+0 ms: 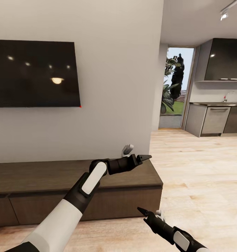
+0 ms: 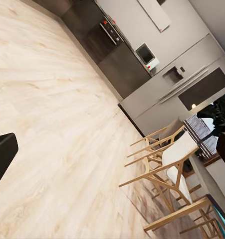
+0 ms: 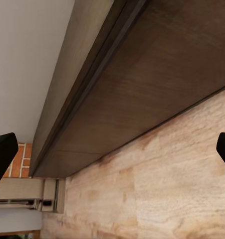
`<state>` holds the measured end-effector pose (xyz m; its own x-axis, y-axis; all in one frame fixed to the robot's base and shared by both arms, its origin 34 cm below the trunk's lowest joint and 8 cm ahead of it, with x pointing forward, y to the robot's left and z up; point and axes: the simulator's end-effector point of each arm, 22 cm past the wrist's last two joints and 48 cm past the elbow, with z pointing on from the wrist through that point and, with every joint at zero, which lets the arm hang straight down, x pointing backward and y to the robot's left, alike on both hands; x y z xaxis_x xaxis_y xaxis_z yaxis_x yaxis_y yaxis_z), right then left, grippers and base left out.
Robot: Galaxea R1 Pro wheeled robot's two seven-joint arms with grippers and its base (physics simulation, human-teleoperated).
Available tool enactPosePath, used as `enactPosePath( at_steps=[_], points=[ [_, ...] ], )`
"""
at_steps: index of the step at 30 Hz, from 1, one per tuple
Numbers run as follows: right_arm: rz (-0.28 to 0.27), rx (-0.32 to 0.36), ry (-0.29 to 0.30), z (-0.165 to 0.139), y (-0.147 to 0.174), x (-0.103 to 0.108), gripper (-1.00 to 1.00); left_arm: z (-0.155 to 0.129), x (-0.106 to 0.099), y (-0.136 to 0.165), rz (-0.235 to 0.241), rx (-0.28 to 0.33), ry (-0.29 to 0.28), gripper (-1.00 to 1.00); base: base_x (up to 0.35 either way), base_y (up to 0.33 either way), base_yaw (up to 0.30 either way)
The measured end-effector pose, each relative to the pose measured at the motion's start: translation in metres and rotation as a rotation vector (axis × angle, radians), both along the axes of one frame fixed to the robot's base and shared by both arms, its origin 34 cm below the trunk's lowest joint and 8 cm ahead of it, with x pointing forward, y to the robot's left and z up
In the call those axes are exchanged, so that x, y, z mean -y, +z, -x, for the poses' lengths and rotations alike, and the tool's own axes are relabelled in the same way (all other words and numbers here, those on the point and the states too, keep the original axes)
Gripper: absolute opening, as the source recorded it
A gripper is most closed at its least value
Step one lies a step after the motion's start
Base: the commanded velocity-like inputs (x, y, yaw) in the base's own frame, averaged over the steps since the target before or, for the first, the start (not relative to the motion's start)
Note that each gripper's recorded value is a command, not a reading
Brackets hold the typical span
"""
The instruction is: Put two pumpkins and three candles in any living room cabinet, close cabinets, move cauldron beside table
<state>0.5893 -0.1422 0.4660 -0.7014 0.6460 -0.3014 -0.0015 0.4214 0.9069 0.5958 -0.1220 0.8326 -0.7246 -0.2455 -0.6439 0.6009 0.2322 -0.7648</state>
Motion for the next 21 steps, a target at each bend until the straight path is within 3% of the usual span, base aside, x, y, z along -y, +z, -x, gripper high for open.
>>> enactPosePath(
  at_steps=[21],
  points=[
    [0.009,0.013,-0.012,-0.0021,0.0005,0.0021,1.0,0.0007,0.0004,0.0004,0.001,0.0,-0.003,1.0,0.0,0.0,0.0]
  ],
)
